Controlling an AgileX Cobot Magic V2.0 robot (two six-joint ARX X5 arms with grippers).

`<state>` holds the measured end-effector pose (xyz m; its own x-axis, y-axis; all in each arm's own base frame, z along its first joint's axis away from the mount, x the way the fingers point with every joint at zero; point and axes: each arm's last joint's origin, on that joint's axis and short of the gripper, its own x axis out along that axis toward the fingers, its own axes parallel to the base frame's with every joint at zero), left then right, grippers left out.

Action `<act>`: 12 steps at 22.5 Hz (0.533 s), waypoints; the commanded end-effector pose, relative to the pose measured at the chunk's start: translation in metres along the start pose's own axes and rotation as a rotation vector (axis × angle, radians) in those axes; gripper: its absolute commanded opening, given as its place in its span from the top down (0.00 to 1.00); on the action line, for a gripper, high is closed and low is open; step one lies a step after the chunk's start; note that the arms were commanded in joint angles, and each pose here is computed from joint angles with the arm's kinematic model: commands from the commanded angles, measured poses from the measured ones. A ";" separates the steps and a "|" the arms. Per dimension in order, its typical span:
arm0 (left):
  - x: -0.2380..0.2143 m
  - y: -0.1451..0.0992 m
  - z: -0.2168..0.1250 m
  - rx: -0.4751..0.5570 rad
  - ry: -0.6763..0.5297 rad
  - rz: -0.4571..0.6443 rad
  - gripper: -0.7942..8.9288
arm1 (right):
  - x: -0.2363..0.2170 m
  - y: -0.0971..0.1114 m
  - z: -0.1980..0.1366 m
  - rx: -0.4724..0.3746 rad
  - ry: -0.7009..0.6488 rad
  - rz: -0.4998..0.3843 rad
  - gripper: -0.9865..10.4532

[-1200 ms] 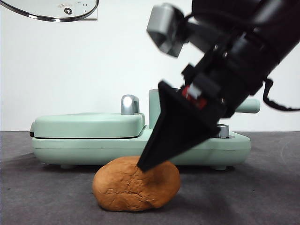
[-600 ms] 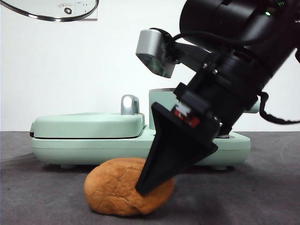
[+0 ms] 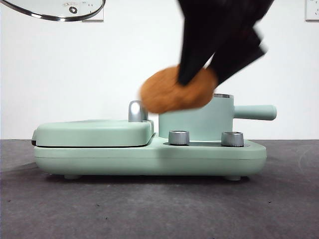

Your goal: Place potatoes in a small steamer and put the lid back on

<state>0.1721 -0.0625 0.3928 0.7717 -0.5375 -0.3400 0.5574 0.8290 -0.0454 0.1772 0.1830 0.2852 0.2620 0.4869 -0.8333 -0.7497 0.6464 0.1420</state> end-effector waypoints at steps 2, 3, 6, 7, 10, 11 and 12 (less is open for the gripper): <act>-0.005 -0.001 0.011 0.027 -0.073 0.003 0.91 | -0.031 -0.006 0.016 0.104 0.002 -0.052 0.70; -0.005 -0.001 0.011 0.028 -0.077 0.003 0.91 | -0.040 -0.009 0.021 0.117 -0.010 -0.062 0.70; -0.005 -0.001 0.012 0.031 -0.088 0.004 0.91 | -0.060 -0.019 0.032 0.137 -0.053 -0.089 0.70; -0.005 -0.001 0.012 0.032 -0.090 0.004 0.91 | -0.065 -0.023 0.036 0.148 -0.068 -0.101 0.70; -0.005 -0.001 0.012 0.031 -0.089 0.004 0.91 | -0.076 -0.039 0.047 0.168 -0.104 -0.138 0.70; -0.005 -0.001 0.012 0.031 -0.088 0.004 0.91 | -0.077 -0.044 0.051 0.173 -0.110 -0.148 0.70; -0.005 -0.001 0.012 0.031 -0.088 0.004 0.91 | -0.077 -0.050 0.055 0.177 -0.114 -0.159 0.70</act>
<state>0.1732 -0.0629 0.3961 0.7831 -0.5411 -0.3065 0.5591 0.8284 -0.0341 0.2201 0.1418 0.3720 0.4441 0.4340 -0.7839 -0.5661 0.8140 0.1300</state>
